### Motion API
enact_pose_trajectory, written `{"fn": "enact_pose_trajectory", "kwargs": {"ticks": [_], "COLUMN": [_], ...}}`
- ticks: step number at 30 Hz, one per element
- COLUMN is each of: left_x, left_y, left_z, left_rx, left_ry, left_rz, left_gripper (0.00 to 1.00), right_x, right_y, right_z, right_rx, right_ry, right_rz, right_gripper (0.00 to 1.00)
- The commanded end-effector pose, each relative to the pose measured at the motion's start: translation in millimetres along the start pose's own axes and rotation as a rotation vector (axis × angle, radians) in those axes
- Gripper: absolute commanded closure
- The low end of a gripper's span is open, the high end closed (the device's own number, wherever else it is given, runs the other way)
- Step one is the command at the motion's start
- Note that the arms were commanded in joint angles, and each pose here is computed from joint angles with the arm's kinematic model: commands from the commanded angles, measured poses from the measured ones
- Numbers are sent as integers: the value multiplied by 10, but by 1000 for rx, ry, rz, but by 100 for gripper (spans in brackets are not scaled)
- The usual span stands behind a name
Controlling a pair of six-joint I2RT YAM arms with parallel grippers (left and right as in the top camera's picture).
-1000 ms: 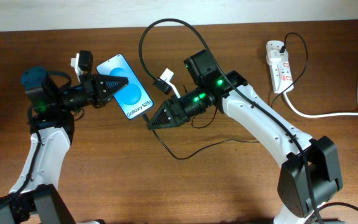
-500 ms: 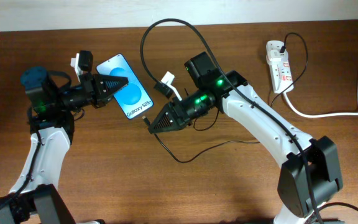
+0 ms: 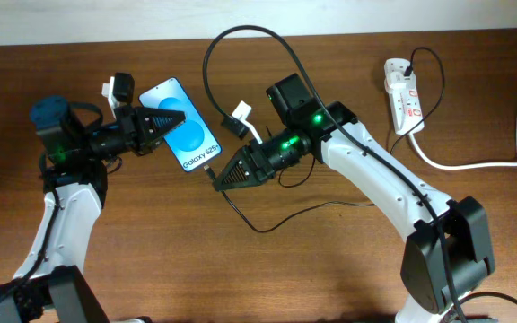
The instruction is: Plug charger to phone and switch on socket
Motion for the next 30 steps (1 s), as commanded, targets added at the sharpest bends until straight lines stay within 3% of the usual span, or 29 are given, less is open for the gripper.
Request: {"fn": "enact_pose_trajectory", "kwargs": {"ticks": [1,30], "left_x": [3,3], "left_y": [8,-3], "left_z": [-46,-55], "left_rx": [-12,-12], "left_ry": [-9,-16], "left_rz": [7,16], "left_gripper": [100,100], "right_x": [18,138], "right_y": [50,147], "right_z": [-1,1], "right_rx": [4,49], "right_ry": [-14,-11], "right_rz": [-14,-56], "right_gripper": [96,96]}}
Point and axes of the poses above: each gripper's point midway between its finger pads, its own x axis back along the fingers, its own z axis along the line the jaws close on, y = z × x, the point moved 5 cm from there along x, back along the fingers, and after that the axes turned 15 degrees about -x, right-handed, at the moved point
